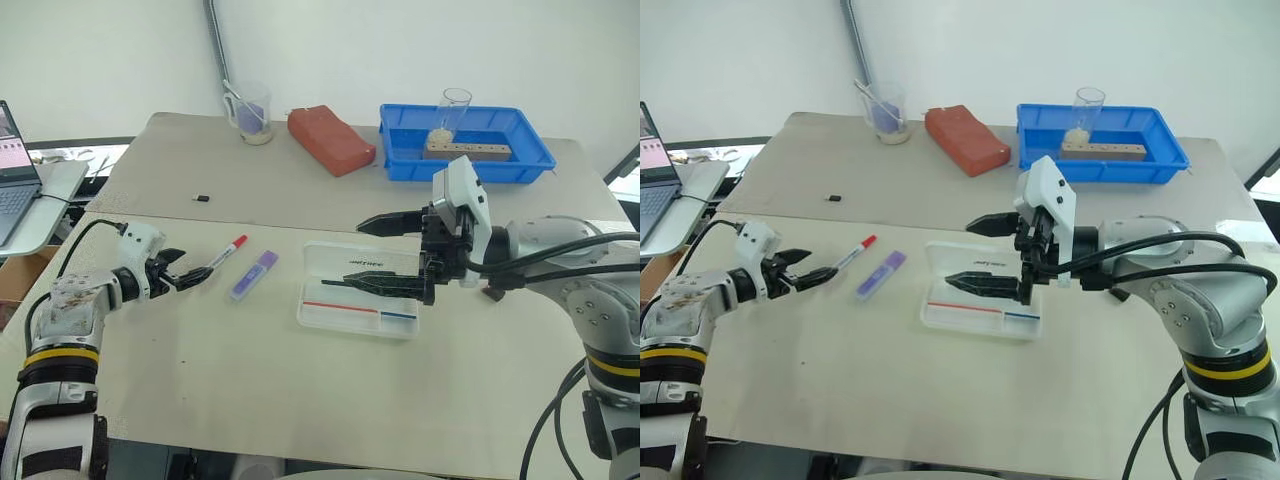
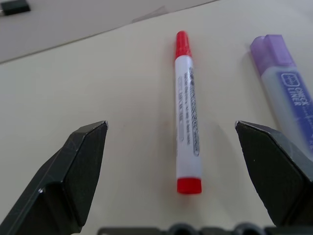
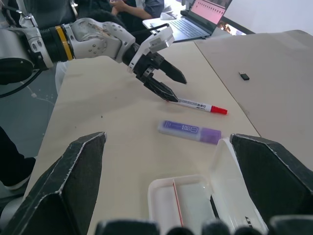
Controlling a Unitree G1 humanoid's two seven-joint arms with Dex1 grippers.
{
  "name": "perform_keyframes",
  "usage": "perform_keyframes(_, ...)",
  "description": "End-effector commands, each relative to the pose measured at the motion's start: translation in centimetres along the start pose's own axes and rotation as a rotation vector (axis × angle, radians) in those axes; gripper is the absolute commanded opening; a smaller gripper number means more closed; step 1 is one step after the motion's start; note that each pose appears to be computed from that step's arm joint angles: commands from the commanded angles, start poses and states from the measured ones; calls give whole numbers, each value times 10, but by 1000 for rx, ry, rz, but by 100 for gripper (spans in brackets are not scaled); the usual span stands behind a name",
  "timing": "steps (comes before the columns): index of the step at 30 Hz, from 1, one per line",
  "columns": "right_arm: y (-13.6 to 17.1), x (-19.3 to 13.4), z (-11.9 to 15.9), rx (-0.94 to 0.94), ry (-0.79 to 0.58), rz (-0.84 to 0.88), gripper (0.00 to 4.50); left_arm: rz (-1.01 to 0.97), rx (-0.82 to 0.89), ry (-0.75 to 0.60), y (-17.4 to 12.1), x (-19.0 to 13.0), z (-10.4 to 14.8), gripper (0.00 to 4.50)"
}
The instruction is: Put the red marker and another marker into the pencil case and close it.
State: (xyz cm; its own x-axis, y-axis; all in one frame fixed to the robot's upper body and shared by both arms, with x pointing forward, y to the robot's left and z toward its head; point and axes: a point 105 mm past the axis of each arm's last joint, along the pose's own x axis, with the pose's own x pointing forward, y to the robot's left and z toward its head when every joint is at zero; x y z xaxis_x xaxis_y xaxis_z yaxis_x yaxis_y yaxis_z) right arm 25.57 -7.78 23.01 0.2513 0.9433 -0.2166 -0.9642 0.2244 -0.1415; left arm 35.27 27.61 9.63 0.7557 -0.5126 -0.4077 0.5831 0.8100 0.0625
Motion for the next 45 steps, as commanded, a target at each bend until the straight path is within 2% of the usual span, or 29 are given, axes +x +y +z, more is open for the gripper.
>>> perform_keyframes(1, 6, 0, 8, -47, -26, 8, 450, -11, 82, 31, 1, 6, -2, 393)
perform_keyframes(3, 6, 0, 8, -48, -28, 6, 450, -15, 92, 53, 2, 9, -7, 329)
perform_keyframes(8, 5, -1, 9, -48, -32, -8, 450, -5, 99, 61, 7, 12, -8, 81)
perform_keyframes(10, 4, -2, 9, -48, -32, -14, 450, -7, 104, 52, 7, 12, -4, 15)
perform_keyframes(13, 5, -5, 3, -51, -2, -26, 450, 6, 131, 28, 9, 7, 6, 16)
perform_keyframes(17, 14, -18, -6, -12, 34, -38, 450, -31, 192, -52, -5, -22, 47, 16)
perform_keyframes(22, 30, -37, -34, 67, 133, -63, 450, -244, 370, 157, -51, -65, 49, 16)
perform_keyframes(25, 30, -41, -48, 74, 177, -98, 450, -377, 451, 198, -79, -70, 55, 16)
perform_keyframes(28, 24, -41, -53, 73, 168, -144, 450, -436, 566, 136, -102, -52, 68, 16)
perform_keyframes(33, 21, -38, -52, 68, 144, -165, 450, -509, 686, -12, -138, -4, 89, 16)
perform_keyframes(37, 18, -37, -52, 70, 131, -196, 450, -600, 726, -50, -160, 22, 86, 16)
perform_keyframes(40, 15, -36, -53, 73, 122, -223, 450, -601, 743, -73, -165, 45, 84, 16)
perform_keyframes(45, 14, -35, -56, 78, 123, -261, 450, -630, 772, -107, -177, 65, 85, 16)
